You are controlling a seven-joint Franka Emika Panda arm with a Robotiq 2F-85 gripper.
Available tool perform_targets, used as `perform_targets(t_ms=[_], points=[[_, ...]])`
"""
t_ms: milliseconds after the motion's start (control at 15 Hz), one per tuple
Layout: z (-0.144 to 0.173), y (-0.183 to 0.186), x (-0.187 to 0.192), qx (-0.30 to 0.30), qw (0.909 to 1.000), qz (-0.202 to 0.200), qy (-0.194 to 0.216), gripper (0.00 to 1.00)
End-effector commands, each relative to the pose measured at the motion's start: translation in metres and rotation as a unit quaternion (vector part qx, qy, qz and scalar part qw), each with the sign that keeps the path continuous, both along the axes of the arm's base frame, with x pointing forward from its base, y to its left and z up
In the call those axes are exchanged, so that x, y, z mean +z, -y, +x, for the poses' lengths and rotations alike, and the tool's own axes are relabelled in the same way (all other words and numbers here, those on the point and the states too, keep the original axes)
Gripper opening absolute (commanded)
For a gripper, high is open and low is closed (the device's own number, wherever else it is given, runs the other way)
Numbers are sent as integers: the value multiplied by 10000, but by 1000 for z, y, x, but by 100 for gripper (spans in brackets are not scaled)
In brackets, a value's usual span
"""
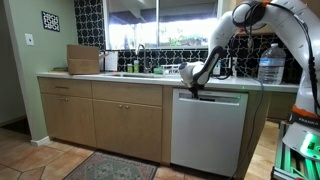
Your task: Push a button on the dishwasher
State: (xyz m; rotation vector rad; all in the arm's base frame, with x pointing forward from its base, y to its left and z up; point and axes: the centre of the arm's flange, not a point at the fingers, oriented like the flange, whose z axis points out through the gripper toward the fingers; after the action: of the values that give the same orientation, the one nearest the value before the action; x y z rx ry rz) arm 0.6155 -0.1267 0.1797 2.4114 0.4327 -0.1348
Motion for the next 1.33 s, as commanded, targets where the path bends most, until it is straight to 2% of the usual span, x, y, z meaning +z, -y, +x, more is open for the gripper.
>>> perform_targets(t_ms=[0, 200, 333, 400, 467, 533, 800, 1133, 1267], points=[[-25, -9, 33, 200, 9952, 845, -440, 0], [-42, -21, 62, 308, 9862, 1524, -568, 0], [-58, -28, 86, 340, 9819, 1808, -451, 0], [-65, -30, 99, 372, 9797, 1924, -427, 26], [-72, -30, 113, 342, 9782, 2023, -323, 27], [-78, -30, 126, 305, 9765, 2120, -239, 32], [-104, -34, 177, 62, 9680, 2493, 268, 63], [-128, -44, 220, -219, 9565, 2784, 848, 99], [-134, -51, 228, -303, 9538, 2801, 1045, 100]])
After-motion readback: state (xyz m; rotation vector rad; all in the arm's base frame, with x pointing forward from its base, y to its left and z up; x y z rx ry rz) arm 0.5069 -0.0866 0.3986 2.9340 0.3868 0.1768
